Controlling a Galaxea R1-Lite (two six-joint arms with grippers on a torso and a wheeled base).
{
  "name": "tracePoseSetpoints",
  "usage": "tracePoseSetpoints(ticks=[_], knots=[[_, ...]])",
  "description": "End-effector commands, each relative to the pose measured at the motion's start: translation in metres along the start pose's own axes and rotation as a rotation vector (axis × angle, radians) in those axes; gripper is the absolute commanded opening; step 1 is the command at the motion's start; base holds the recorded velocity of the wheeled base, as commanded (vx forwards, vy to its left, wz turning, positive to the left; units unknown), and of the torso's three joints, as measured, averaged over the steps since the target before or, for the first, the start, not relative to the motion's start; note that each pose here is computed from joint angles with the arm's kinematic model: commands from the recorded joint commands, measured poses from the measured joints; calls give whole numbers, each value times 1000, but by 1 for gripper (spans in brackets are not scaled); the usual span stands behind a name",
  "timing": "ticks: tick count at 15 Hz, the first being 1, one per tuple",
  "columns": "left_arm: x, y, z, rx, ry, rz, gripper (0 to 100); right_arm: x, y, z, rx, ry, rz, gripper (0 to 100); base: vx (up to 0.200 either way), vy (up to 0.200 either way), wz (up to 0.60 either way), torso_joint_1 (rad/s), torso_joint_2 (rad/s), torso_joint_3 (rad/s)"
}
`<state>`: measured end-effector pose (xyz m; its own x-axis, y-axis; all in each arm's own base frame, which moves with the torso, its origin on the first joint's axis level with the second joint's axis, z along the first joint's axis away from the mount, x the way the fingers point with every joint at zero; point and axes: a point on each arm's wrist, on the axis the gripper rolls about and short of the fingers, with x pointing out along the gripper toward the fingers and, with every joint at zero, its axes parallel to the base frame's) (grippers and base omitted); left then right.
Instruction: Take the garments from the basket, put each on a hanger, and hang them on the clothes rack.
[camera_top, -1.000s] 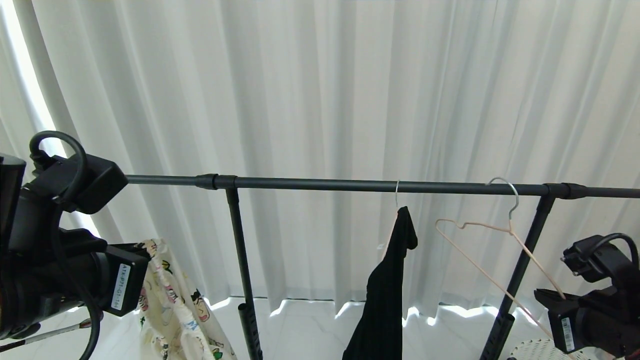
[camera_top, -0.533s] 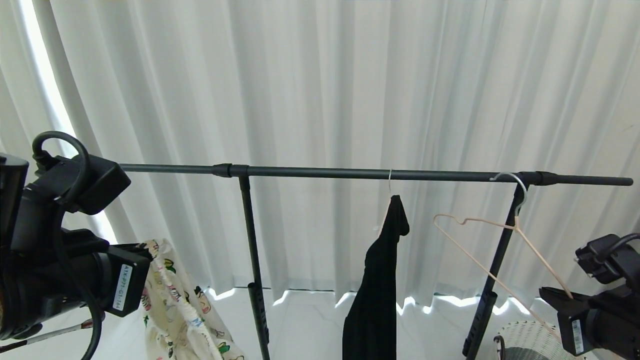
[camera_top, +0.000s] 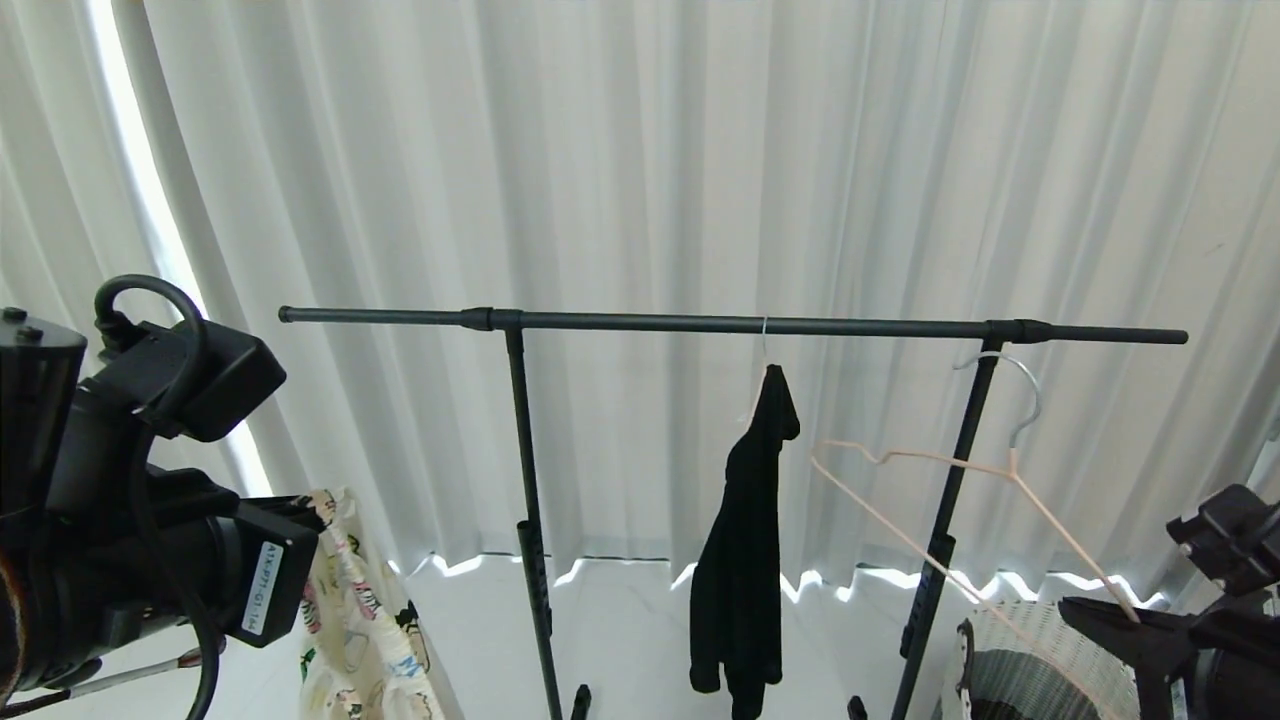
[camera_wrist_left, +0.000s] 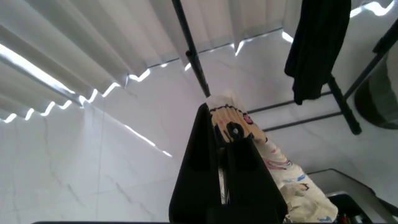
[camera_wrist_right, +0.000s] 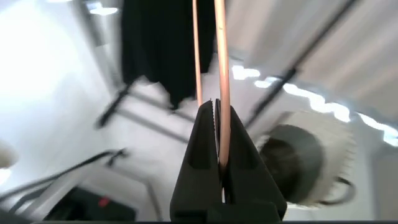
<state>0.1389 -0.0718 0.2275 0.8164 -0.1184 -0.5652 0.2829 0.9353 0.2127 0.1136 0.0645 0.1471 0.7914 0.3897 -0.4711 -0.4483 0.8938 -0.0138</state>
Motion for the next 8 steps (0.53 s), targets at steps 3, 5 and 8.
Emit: tracePoseSetpoints(ticks=[3,5,8], knots=[[4,-6,-2,21,21,-20,0,-29,12,-6,-47,-14,247,0,-200,0,0,4,4,2],[9,-10,-3,33,37,-32,0,-31,17,-8,-70,-9,301,0,-100,0,0,1,6,1],[30,-20,-3,47,106,-46,0,-33,26,-10,-101,0,398,0,0,0,0,0,0,0]])
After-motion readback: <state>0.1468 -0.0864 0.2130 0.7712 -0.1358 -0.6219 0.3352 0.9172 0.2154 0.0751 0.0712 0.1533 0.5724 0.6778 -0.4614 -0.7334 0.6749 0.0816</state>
